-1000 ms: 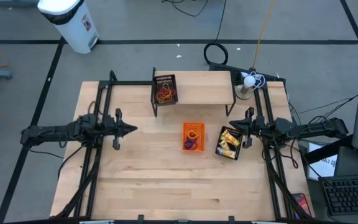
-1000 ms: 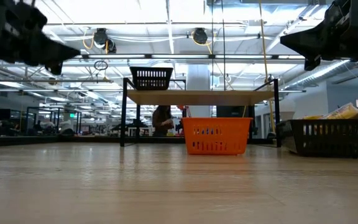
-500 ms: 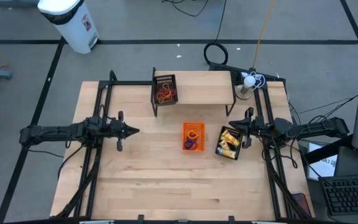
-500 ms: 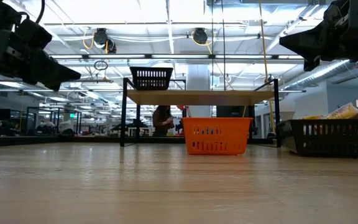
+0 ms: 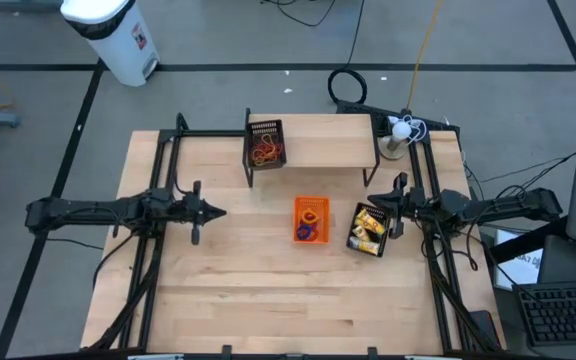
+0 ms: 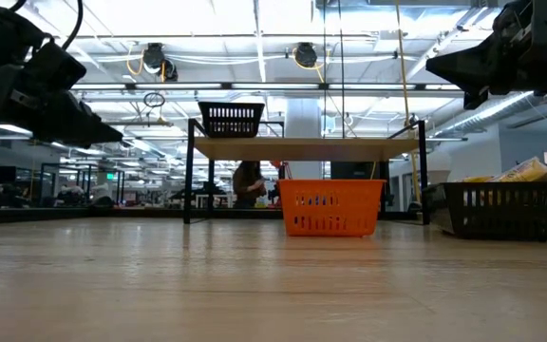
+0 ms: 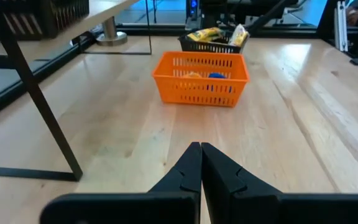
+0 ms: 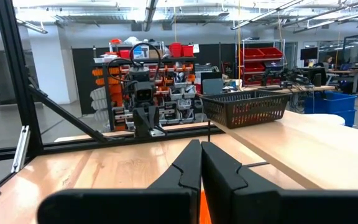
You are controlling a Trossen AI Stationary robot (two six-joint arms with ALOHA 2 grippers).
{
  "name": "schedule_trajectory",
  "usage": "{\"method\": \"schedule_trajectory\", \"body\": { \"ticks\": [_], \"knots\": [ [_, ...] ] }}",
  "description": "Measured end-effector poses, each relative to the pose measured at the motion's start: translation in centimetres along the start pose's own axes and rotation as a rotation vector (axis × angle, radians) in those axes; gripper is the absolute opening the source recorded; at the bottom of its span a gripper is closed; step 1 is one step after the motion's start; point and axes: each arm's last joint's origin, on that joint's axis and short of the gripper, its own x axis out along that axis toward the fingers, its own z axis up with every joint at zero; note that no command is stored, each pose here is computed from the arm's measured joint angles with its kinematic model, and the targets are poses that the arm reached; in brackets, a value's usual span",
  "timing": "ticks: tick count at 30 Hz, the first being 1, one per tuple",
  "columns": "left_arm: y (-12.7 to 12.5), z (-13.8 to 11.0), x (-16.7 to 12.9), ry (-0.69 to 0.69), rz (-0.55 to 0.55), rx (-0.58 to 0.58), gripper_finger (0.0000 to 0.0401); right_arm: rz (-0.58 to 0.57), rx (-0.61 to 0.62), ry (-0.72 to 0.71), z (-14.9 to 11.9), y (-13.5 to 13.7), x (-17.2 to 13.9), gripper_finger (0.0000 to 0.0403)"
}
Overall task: Pick & Place Office Desk Supplies
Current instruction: Put the orange bin on the shelf
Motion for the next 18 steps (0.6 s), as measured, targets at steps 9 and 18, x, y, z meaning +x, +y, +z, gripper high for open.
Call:
{"method": "schedule_trajectory", "body": {
  "ticks": [9, 18],
  "knots": [
    [0.0, -0.02, 0.01, 0.003, 0.0, -0.002, 0.0002, 0.0, 0.002, 0.0, 0.0, 0.0, 0.0, 0.0],
    [0.0, -0.03, 0.01, 0.004, -0.001, -0.004, 0.0003, 0.0, 0.001, 0.0, -0.01, 0.0, 0.0, 0.0]
  ]
}}
